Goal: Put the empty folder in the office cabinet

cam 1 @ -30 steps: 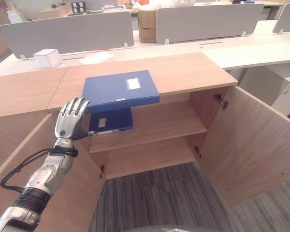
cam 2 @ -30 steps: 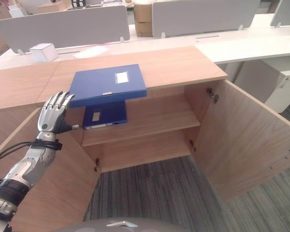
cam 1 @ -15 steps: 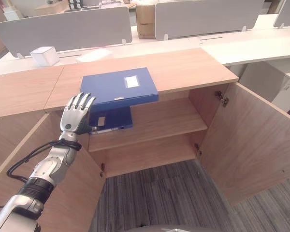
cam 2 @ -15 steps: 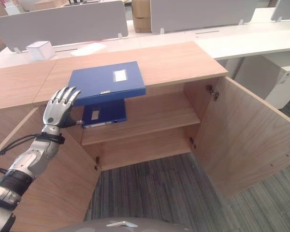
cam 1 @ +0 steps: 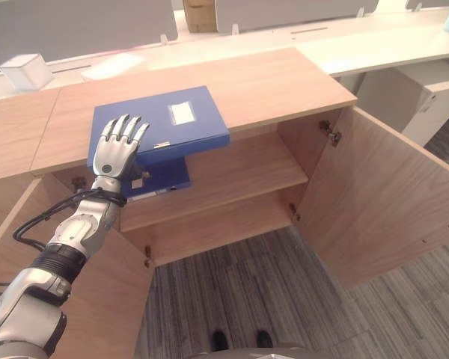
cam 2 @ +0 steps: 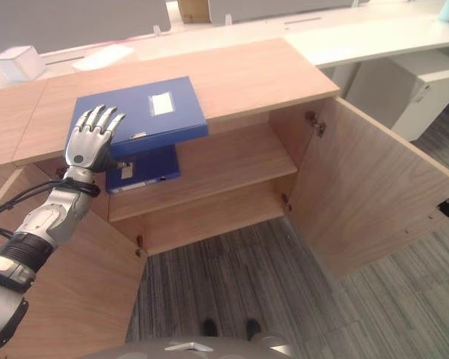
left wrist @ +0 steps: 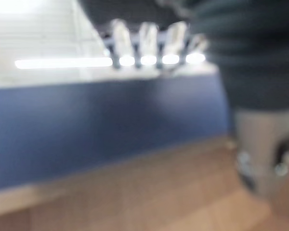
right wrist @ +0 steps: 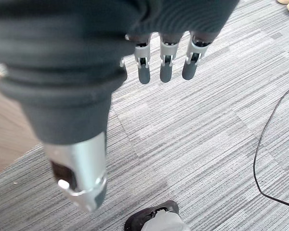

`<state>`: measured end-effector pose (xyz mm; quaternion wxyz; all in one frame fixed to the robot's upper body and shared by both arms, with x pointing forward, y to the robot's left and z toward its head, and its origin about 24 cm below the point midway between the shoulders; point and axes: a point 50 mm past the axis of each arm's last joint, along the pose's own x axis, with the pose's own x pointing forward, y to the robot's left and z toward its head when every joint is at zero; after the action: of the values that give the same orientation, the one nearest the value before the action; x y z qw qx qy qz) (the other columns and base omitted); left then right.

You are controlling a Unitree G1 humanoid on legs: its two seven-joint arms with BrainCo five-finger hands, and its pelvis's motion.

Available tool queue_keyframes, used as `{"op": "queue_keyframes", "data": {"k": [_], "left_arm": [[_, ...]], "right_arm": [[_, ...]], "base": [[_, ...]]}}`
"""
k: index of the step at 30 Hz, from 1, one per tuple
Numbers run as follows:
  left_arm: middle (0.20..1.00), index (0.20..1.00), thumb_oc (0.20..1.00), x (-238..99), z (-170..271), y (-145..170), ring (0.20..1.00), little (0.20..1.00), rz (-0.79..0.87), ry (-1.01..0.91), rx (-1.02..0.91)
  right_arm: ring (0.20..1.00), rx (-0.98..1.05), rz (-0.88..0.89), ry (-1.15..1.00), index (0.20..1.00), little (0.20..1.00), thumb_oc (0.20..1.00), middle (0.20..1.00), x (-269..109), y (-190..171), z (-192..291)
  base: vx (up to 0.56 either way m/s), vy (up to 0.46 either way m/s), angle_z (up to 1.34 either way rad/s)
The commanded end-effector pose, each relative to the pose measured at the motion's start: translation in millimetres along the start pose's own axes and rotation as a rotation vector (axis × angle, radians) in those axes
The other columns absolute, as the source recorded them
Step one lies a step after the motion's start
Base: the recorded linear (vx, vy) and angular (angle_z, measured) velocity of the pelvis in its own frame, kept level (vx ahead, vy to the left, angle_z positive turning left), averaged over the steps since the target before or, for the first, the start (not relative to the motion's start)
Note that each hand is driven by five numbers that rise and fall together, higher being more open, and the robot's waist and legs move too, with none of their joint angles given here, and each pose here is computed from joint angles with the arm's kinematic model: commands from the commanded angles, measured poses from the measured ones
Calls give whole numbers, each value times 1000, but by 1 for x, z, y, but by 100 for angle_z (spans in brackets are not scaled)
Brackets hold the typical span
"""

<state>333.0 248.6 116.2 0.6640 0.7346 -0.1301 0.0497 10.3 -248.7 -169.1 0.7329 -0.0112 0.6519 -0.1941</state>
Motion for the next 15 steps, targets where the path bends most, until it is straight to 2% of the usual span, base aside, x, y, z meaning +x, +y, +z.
{"op": "queue_keyframes", "data": {"k": [1,15], "left_arm": [[1000,1000,1000,29,-17,48,1000,1000,181,44,68],[1000,1000,1000,30,-10,49,1000,1000,200,30,30]], "right_arm": [[1000,20,-57,-40,1000,1000,1000,1000,1,-13,16],[1000,28,-53,-56,1000,1000,1000,1000,1,-9,21]], "base": [[-31,9,-16],[-10,1,-2]]}}
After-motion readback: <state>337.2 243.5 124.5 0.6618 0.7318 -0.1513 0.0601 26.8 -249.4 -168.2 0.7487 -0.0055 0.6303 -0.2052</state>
